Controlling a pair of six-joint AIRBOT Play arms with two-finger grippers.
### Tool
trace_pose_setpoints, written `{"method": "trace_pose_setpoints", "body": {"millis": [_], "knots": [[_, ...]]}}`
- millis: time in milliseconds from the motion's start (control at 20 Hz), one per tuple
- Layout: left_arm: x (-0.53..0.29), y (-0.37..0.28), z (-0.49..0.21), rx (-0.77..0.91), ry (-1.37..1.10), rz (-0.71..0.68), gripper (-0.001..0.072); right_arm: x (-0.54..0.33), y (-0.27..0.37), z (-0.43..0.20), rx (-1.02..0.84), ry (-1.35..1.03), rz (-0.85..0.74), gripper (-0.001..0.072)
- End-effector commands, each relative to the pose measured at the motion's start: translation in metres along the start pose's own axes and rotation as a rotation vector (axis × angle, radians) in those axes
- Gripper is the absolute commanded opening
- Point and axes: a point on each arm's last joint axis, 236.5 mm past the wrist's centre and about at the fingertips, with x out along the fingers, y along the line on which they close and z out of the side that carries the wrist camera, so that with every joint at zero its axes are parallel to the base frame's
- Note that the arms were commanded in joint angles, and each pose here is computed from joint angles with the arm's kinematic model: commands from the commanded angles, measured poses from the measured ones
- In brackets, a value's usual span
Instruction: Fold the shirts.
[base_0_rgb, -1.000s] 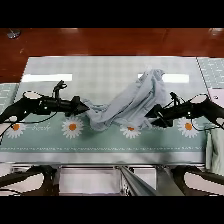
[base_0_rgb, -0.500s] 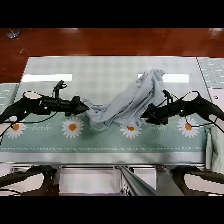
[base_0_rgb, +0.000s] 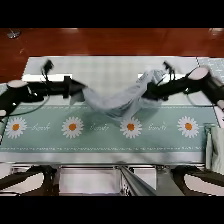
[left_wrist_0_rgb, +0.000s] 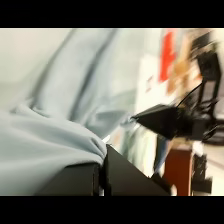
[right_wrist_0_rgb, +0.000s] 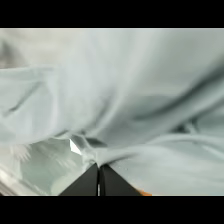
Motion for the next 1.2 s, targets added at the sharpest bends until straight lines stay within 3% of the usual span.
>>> {"method": "trace_pose_setpoints", "body": {"millis": [0, 100, 200, 300, 450, 550, 700, 900, 1150], "knots": [[-0.059, -0.156, 0.083, 0.228, -0.282, -0.254, 0.0022, -0.127, 0.093, 0.082, -0.219, -0.365, 0.044, 0.0023], [-0.112, -0.250, 0.107, 0.425, -0.448, -0.308, 0.0022, -0.232, 0.162, 0.101, -0.390, -0.618, 0.057, 0.0023], [-0.168, -0.319, 0.113, 0.590, -0.606, -0.261, 0.0021, -0.322, 0.224, 0.082, -0.549, -0.828, 0.047, 0.0023], [-0.222, -0.349, 0.111, 0.708, -0.756, -0.051, 0.0021, -0.394, 0.268, 0.041, -0.678, -1.015, 0.024, 0.0023], [-0.301, -0.363, 0.091, 0.836, -0.971, 0.301, 0.0021, -0.455, 0.287, -0.031, -0.768, -1.182, -0.062, 0.0023], [-0.334, -0.382, 0.056, 0.922, -1.058, 0.397, 0.0021, -0.481, 0.290, -0.076, -0.805, -1.254, -0.115, 0.0024], [-0.348, -0.408, -0.003, 1.014, -1.082, 0.395, 0.0022, -0.492, 0.292, -0.126, -0.846, -1.277, -0.144, 0.0024], [-0.353, -0.414, -0.057, 1.067, -1.058, 0.419, 0.0022, -0.476, 0.275, -0.145, -0.837, -1.188, -0.196, 0.0024], [-0.310, -0.325, -0.034, 0.897, -0.793, 0.540, 0.0022, -0.407, 0.224, -0.100, -0.714, -0.945, -0.219, 0.0024]]}}
